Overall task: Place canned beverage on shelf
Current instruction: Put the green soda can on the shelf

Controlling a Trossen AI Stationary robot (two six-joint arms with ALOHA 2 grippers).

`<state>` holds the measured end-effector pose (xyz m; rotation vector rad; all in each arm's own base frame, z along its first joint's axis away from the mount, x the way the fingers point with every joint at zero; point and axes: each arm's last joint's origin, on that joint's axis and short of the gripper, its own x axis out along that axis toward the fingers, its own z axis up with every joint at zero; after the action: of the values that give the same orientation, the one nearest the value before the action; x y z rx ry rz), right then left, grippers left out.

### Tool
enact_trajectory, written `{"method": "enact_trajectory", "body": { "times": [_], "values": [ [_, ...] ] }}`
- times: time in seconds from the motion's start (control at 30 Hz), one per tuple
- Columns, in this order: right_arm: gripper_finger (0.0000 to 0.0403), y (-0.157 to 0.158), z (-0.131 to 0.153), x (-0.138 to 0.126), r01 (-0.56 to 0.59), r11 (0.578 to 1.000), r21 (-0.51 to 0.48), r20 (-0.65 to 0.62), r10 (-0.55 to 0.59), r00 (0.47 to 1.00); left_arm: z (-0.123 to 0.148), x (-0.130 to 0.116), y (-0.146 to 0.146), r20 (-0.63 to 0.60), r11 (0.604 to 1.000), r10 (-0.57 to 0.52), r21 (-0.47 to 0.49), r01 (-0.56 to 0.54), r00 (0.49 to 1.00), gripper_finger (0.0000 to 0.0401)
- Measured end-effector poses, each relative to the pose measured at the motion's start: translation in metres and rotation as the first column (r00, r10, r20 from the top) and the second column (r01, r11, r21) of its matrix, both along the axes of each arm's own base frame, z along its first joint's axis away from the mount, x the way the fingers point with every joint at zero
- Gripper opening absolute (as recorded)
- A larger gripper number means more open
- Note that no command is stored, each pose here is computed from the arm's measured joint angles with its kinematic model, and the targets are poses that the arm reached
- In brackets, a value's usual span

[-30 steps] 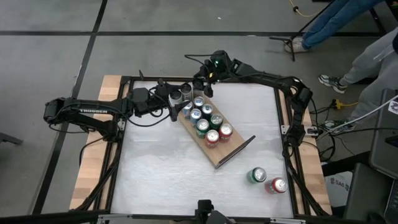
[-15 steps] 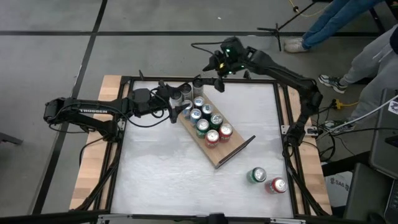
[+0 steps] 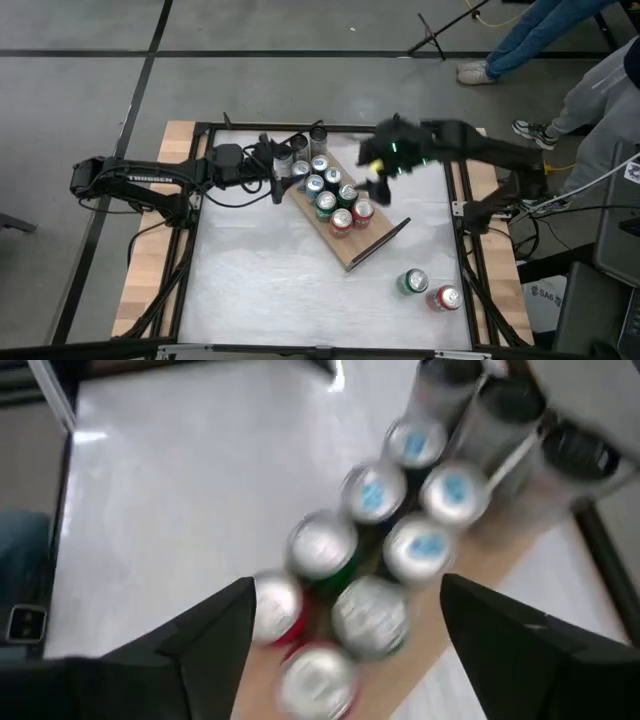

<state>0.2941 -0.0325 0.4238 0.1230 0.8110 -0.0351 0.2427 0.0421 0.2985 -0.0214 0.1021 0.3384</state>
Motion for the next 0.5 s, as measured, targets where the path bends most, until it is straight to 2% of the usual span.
{"method": "enact_trajectory", "body": {
  "times": [0.23, 0.5],
  "values": [
    [0.0308, 0.083, -0.007, -0.025, 0.124, 0.992, -0.032, -0.162, -0.127, 0.978, 0.000, 0.002, -0.013, 0.000, 0.998, -0.055, 0.000, 0.055, 0.998, 0.0354],
    [0.0308, 0.154, -0.032, -0.057, 0.298, 0.954, 0.016, -0.268, -0.284, 0.921, 0.000, 0.004, -0.035, 0.000, 0.990, -0.143, 0.000, 0.143, 0.990, 0.0354]
  ]
}}
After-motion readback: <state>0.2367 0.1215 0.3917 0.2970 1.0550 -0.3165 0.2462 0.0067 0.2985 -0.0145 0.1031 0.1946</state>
